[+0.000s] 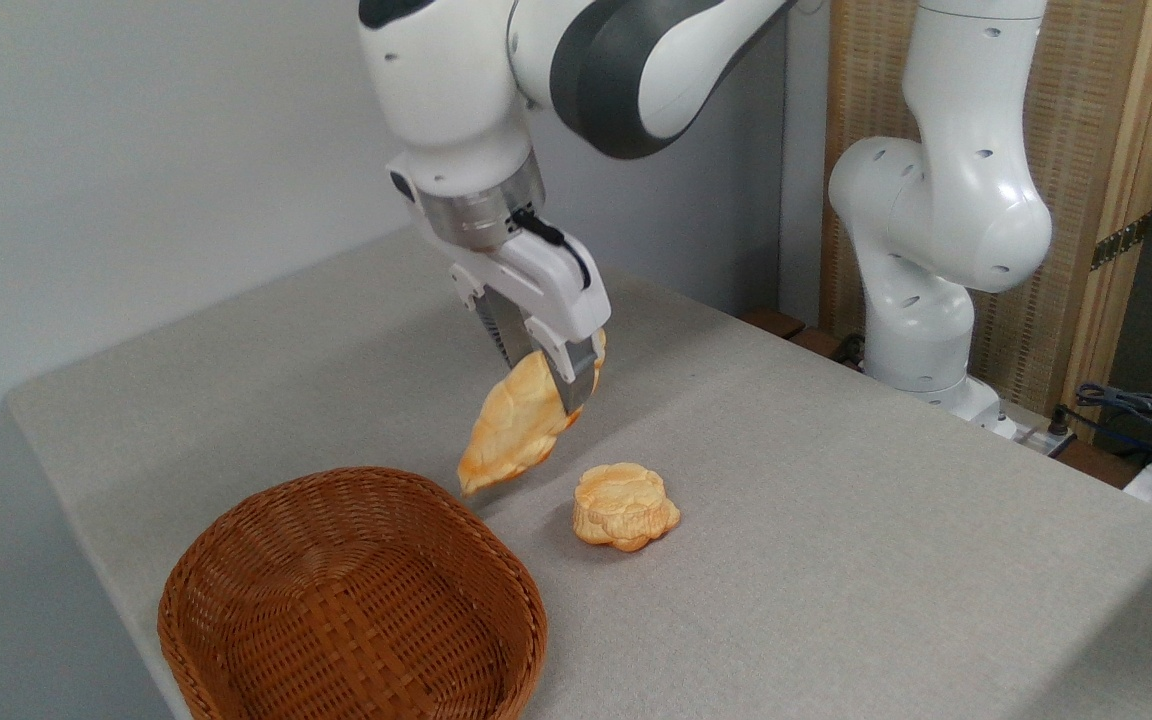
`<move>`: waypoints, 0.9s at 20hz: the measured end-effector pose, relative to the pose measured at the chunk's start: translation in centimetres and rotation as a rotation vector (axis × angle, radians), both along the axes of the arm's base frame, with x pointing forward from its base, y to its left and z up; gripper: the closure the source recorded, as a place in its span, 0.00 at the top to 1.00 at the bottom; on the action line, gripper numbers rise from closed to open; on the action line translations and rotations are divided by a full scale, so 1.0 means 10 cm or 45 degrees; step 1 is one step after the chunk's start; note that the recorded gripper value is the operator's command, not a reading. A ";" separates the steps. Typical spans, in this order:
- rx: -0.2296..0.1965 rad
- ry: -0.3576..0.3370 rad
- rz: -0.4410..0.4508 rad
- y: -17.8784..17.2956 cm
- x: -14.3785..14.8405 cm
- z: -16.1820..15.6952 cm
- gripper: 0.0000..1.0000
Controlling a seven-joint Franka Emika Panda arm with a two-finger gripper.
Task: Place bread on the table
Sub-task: 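Lower the loaf onto the table beside the round bun, then open the gripper and raise it away from the loaf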
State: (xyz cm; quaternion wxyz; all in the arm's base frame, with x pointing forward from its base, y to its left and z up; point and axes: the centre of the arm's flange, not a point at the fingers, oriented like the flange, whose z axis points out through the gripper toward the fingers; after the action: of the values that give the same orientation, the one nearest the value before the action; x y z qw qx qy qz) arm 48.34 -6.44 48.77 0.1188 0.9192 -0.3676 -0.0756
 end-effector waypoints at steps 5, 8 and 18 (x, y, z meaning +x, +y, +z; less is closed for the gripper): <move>0.011 -0.009 -0.005 -0.04 0.07 -0.09 1.00; 0.016 -0.022 -0.005 -0.04 0.08 -0.09 1.00; 0.095 -0.361 0.000 0.05 0.39 0.21 1.00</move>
State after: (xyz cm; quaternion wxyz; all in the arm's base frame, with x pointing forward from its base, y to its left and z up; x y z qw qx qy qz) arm 52.27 -5.97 50.90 0.0315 0.9245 -0.3776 0.0414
